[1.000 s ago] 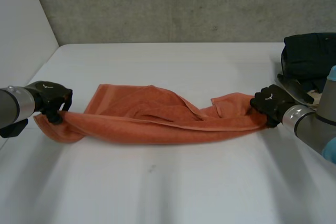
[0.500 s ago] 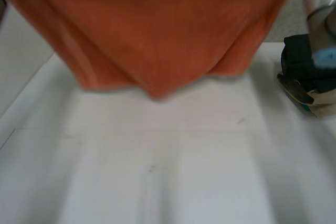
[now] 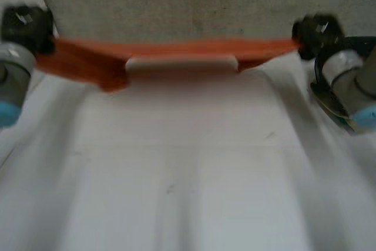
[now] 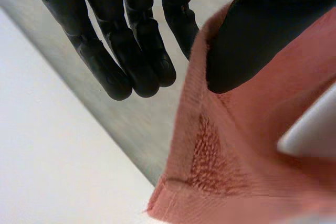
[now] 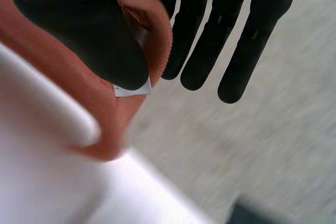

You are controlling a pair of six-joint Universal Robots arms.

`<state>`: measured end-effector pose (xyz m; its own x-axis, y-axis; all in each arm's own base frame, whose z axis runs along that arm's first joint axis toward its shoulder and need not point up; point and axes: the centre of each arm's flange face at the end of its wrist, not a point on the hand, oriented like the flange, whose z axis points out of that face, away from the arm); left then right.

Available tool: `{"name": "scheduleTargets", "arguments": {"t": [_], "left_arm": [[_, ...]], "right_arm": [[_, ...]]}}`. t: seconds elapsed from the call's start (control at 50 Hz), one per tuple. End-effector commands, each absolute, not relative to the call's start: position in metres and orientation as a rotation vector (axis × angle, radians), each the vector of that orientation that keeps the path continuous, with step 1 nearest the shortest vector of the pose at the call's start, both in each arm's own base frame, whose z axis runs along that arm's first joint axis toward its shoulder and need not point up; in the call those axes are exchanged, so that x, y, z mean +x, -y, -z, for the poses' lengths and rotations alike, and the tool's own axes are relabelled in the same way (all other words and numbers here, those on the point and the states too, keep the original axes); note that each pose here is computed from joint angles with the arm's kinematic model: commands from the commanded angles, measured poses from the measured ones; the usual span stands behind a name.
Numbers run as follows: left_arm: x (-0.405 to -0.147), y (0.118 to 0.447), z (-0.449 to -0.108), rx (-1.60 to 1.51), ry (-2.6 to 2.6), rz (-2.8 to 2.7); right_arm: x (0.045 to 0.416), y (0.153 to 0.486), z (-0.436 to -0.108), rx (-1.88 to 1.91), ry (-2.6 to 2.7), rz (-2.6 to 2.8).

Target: Fold the laundry.

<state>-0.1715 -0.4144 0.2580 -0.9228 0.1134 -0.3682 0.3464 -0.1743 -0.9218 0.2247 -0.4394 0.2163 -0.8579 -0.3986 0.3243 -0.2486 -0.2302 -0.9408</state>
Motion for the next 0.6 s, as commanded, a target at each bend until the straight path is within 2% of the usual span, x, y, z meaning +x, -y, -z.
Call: {"name": "scheduleTargets", "arguments": {"t": [0.02, 0.1, 0.2, 0.28, 0.36, 0.46, 0.6], "left_arm": [[-0.169, 0.380, -0.201, 0.767, -2.070, 1.994], [-0.159, 0.354, -0.196, 0.860, -2.114, 1.829], [-0.144, 0.302, -0.202, 1.045, -2.213, 1.493], [-0.136, 0.263, -0.204, 1.209, -2.308, 1.190], [-0.135, 0.240, -0.204, 1.352, -2.373, 0.980], [-0.144, 0.251, -0.211, 1.392, -2.301, 1.028], [-0.166, 0.301, -0.214, 1.318, -2.186, 1.197]], "right_arm": [[0.212, 0.404, -0.160, -0.973, -2.144, 1.961], [0.200, 0.380, -0.167, -1.044, -2.275, 1.805], [0.177, 0.341, -0.196, -1.232, -2.474, 1.547], [0.161, 0.312, -0.203, -1.450, -2.600, 1.233], [0.153, 0.289, -0.206, -1.666, -2.622, 0.939], [0.157, 0.297, -0.202, -1.665, -2.616, 0.992], [0.175, 0.327, -0.192, -1.546, -2.597, 1.228]]}}
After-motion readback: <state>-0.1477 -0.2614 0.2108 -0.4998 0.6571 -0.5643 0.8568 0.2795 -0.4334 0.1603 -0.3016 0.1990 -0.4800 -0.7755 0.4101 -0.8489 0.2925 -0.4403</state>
